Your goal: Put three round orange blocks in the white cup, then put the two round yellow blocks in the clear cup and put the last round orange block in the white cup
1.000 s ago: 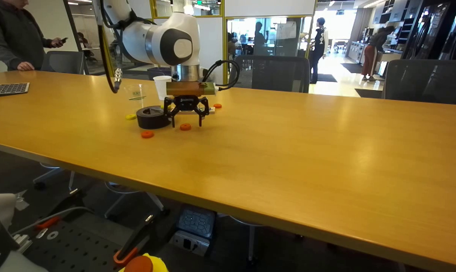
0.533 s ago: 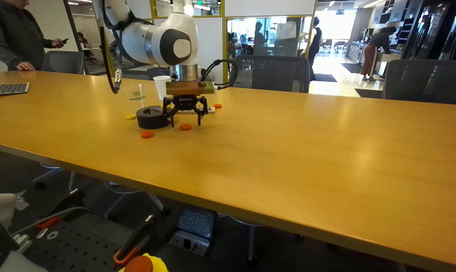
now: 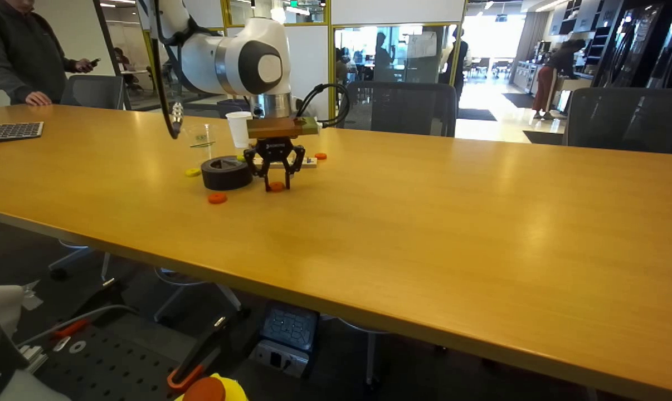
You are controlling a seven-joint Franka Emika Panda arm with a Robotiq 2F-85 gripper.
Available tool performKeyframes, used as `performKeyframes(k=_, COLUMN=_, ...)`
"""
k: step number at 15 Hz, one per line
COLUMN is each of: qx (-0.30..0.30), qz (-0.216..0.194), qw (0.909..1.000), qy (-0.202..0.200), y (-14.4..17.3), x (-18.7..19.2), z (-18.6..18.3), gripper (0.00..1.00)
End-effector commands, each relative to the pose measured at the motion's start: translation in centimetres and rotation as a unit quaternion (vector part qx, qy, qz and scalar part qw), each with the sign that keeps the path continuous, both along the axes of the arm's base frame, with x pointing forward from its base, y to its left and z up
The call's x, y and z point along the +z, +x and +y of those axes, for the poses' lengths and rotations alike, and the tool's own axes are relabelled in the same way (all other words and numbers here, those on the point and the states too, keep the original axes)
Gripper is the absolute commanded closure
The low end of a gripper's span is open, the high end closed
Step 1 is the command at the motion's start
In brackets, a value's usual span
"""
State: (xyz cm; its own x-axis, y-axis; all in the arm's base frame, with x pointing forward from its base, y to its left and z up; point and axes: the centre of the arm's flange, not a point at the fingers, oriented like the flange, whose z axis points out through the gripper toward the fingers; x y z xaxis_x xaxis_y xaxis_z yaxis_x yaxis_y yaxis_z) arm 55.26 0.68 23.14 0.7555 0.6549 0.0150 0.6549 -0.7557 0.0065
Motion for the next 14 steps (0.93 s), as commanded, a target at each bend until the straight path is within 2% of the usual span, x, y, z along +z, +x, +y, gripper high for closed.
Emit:
performKeyframes(k=1, qx=-0.001, qz=0.004, qw=0.9999, qy=-0.009, y=0.7, x=0.3, z=0.3, gripper=0.82)
performKeyframes(k=2, qx=-0.002, qz=0.005, qw=0.9999, qy=-0.01, y=0.7, x=0.3, z=0.4, gripper=0.78)
performKeyframes(k=7, qx=-0.032, qz=-0.012, qw=0.9991, qy=-0.026, y=1.3, x=2.3, z=1.9, gripper=0.77)
performKeyframes(k=14, qx=-0.065, qz=-0.07, qw=0.9952, qy=-0.018, y=5.0, x=9.2, z=9.2, gripper=0.77)
